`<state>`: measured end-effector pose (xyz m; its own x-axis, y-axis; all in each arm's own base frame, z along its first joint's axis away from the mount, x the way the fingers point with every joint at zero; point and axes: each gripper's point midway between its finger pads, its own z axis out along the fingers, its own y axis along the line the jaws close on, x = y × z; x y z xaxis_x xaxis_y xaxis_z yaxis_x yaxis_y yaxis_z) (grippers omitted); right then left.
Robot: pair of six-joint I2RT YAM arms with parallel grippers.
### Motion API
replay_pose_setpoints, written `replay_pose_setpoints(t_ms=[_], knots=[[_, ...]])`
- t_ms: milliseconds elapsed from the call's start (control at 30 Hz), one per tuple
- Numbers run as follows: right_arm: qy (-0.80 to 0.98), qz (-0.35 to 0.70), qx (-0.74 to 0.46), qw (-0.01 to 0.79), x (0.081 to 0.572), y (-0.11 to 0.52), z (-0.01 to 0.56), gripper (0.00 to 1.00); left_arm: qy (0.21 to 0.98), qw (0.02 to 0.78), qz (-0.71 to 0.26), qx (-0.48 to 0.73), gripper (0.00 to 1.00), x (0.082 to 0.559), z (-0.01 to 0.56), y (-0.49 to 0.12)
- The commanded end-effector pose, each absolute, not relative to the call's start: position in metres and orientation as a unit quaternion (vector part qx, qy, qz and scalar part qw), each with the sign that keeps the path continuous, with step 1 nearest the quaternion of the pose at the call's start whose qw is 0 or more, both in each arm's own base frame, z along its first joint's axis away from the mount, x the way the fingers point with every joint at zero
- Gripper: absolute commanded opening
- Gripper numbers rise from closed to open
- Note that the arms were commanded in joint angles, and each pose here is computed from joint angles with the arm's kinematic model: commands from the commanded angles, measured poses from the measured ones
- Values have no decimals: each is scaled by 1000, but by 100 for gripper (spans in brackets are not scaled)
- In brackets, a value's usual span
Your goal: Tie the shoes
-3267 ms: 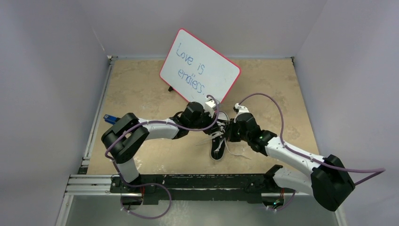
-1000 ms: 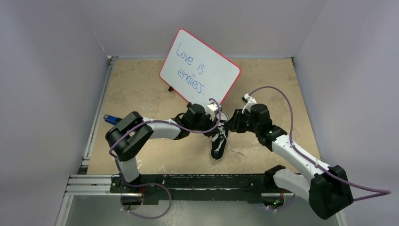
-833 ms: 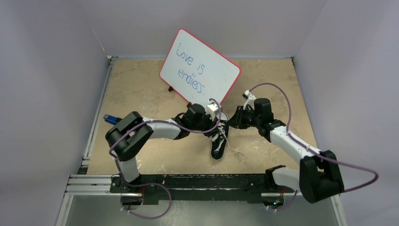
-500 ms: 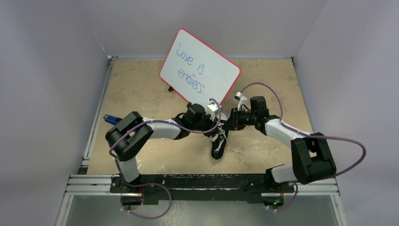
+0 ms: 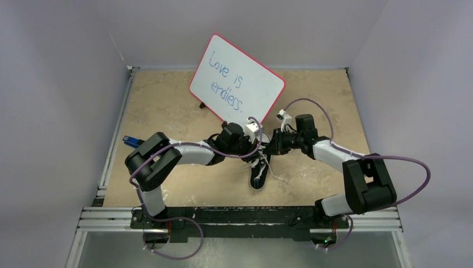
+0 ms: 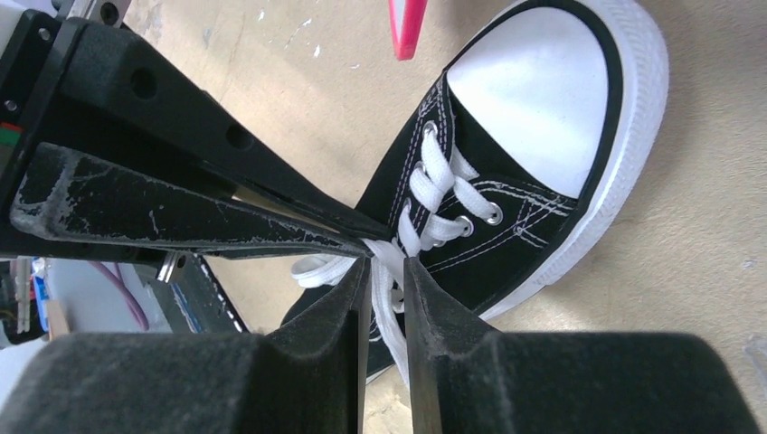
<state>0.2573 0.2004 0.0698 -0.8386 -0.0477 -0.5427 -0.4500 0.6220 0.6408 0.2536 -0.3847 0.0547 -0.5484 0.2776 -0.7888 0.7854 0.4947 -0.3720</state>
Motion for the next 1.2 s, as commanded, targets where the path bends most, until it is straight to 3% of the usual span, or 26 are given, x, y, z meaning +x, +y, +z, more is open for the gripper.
replay_pose_setpoints(t_ms=[0, 500, 667, 800, 1167], knots=[[861, 403, -146, 274, 269, 199, 76, 22, 776, 376, -375, 341, 0, 269, 77, -392], [871, 389, -149, 259, 263, 194, 55, 21, 776, 374, -377, 340, 0, 268, 77, -393], [868, 390, -151, 268, 270, 196, 56, 15, 776, 371, -379, 342, 0, 267, 75, -394], [860, 402, -158, 272, 270, 200, 63, 0, 778, 367, -381, 339, 0, 267, 74, -396], [834, 438, -164, 292, 252, 205, 93, 0, 784, 368, -376, 330, 1, 275, 76, -399]])
